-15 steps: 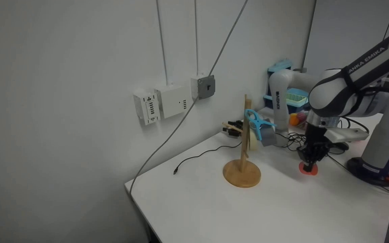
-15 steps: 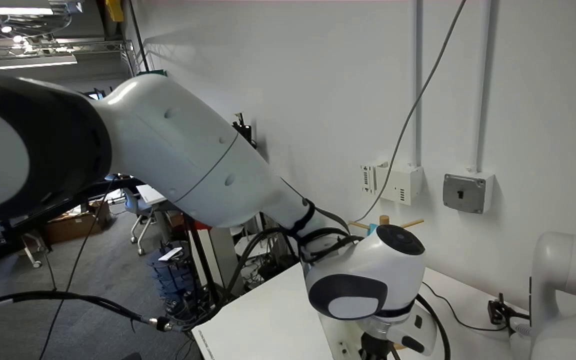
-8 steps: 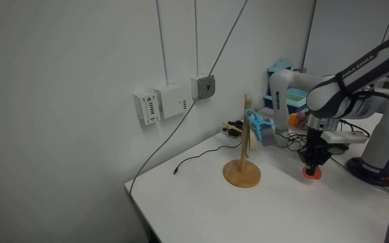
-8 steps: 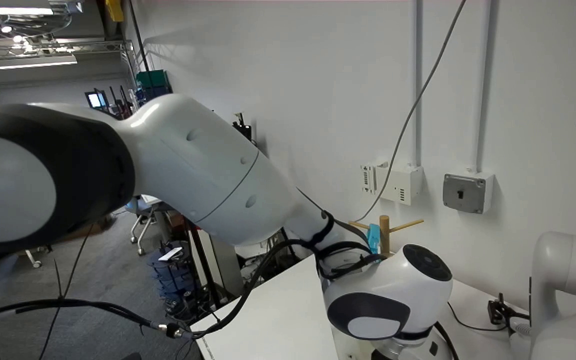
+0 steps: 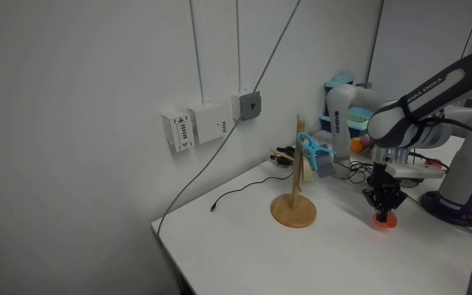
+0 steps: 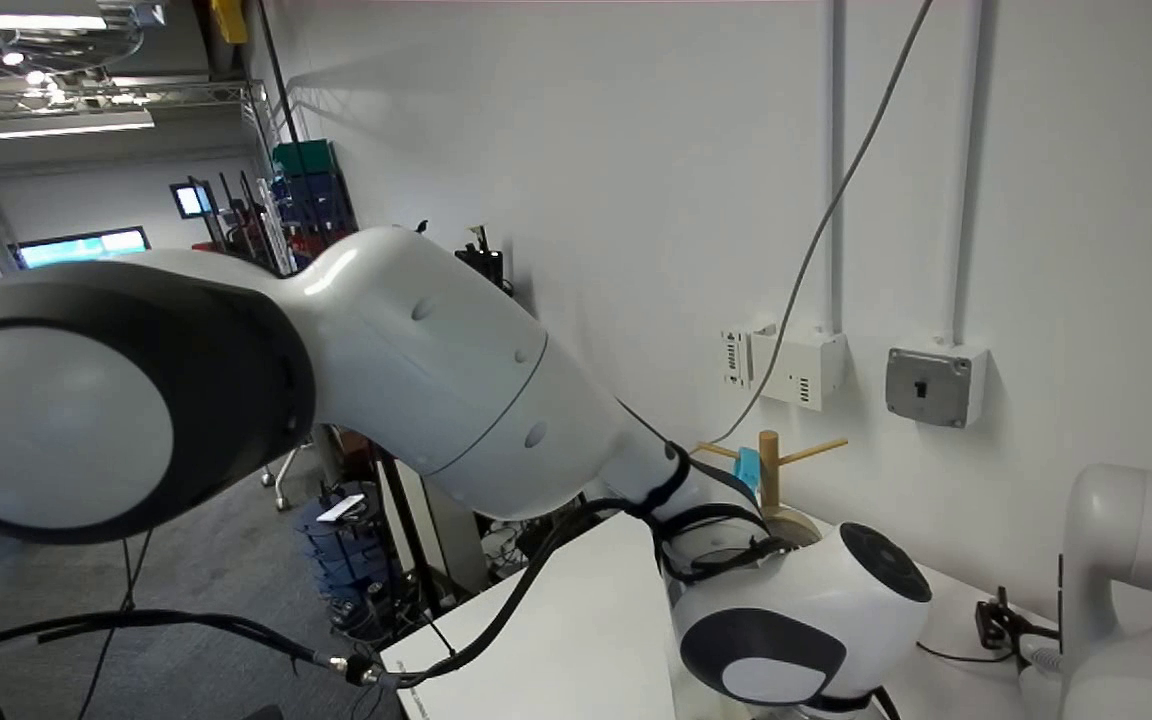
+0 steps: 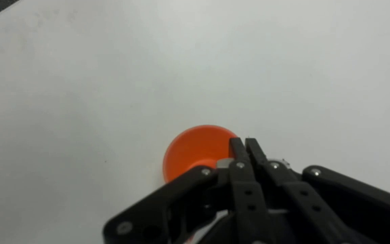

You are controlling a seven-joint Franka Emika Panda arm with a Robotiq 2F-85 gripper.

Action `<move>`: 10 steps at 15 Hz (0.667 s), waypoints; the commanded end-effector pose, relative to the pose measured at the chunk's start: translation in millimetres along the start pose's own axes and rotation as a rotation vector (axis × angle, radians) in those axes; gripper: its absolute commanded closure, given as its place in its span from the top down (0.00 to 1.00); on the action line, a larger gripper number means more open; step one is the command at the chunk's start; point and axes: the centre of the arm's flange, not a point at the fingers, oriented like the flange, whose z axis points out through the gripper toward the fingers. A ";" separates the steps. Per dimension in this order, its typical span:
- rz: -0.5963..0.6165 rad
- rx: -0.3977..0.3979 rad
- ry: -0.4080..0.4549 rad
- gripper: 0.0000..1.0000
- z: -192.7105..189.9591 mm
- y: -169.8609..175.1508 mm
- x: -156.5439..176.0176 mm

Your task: Take the cup off the wooden stand and put it on the table

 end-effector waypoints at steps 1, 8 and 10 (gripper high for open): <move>0.037 0.013 -0.070 0.01 1.9 -1.6 16.2; 0.068 0.013 -0.121 0.60 1.3 -5.2 19.6; 0.065 0.016 -0.121 0.76 -1.9 -7.2 20.6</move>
